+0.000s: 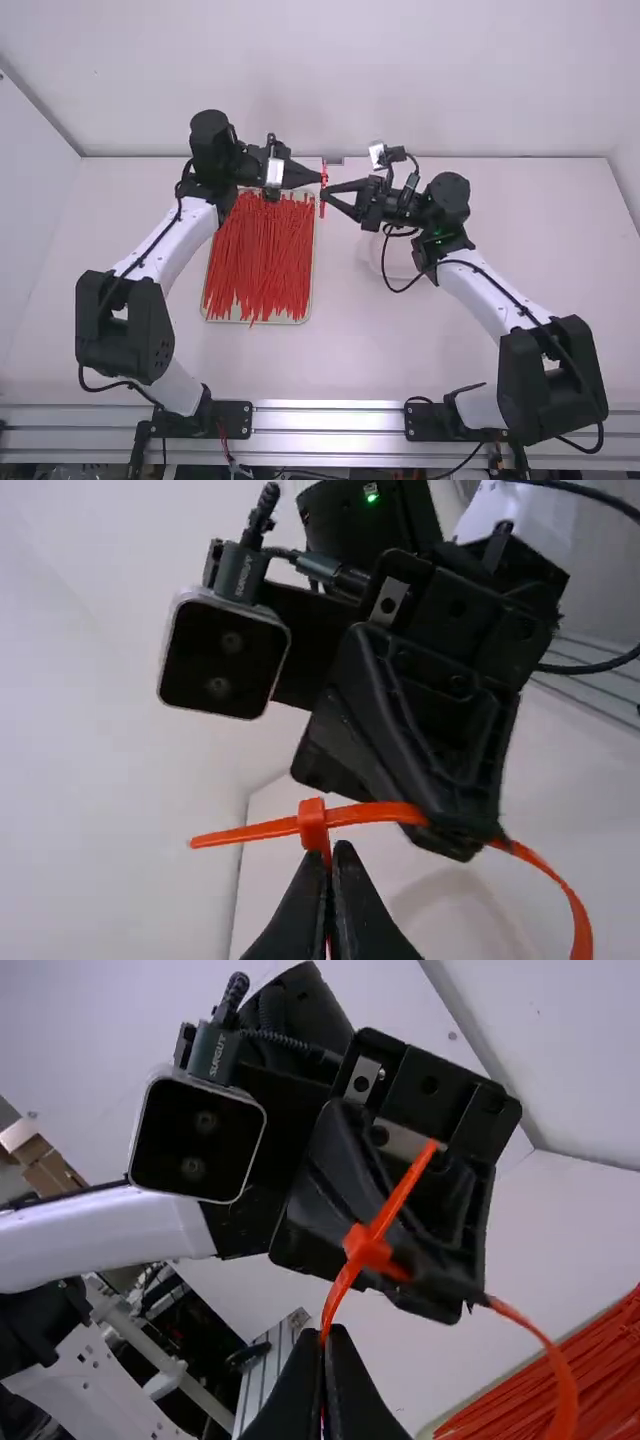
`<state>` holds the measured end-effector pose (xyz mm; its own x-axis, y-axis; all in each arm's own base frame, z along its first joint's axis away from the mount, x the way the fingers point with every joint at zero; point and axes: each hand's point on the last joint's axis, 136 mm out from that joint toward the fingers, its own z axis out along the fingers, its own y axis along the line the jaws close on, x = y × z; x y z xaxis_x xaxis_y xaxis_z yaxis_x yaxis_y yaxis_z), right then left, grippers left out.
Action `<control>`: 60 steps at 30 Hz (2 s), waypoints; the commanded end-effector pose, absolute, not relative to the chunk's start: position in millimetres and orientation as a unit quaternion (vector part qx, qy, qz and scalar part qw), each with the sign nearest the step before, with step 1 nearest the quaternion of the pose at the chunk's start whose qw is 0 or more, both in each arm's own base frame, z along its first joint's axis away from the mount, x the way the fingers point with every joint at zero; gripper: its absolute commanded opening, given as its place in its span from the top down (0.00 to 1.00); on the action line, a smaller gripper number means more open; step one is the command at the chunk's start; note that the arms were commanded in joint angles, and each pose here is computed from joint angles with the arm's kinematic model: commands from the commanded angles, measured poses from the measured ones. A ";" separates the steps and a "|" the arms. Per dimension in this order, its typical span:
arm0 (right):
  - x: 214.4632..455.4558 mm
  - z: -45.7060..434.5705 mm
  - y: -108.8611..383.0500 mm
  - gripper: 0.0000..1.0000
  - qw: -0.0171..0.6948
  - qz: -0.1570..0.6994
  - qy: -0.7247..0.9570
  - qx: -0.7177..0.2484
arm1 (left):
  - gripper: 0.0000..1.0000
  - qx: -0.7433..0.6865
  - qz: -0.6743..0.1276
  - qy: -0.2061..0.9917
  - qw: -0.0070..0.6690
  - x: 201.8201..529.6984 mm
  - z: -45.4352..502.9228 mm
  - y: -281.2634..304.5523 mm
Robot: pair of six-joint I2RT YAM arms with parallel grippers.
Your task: Fasten the cable tie
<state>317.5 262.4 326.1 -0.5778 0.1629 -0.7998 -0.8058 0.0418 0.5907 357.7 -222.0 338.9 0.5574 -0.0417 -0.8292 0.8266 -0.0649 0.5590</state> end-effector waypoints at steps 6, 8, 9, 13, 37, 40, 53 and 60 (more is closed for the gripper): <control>330.4 330.4 252.8 1.00 0.398 0.636 0.619 -0.233 | 0.98 0.649 -0.372 0.282 0.601 342.8 326.7 -225.7; 332.6 331.0 252.3 1.00 0.403 0.634 0.619 -0.228 | 0.98 0.650 -0.371 0.279 0.602 341.9 325.4 -226.4; 332.8 331.0 252.3 1.00 0.403 0.634 0.619 -0.228 | 0.98 0.650 -0.371 0.278 0.602 341.8 324.7 -226.5; 331.8 334.2 252.0 1.00 0.410 0.634 0.613 -0.234 | 0.98 0.650 -0.375 0.278 0.599 339.8 323.4 -229.2; 331.0 331.8 248.4 0.91 0.411 0.629 0.613 -0.246 | 0.98 0.650 -0.377 0.279 0.598 338.5 323.5 -234.5; 322.8 329.5 249.0 0.73 0.395 0.633 0.610 -0.266 | 0.98 0.645 -0.382 0.290 0.595 341.0 322.6 -229.7; 334.6 329.4 226.9 0.60 0.392 0.634 0.623 -0.238 | 0.98 0.640 -0.411 0.301 0.575 330.2 306.1 -236.7; 330.6 329.6 234.0 0.60 0.388 0.637 0.620 -0.244 | 0.98 0.642 -0.410 0.296 0.576 327.6 302.9 -239.7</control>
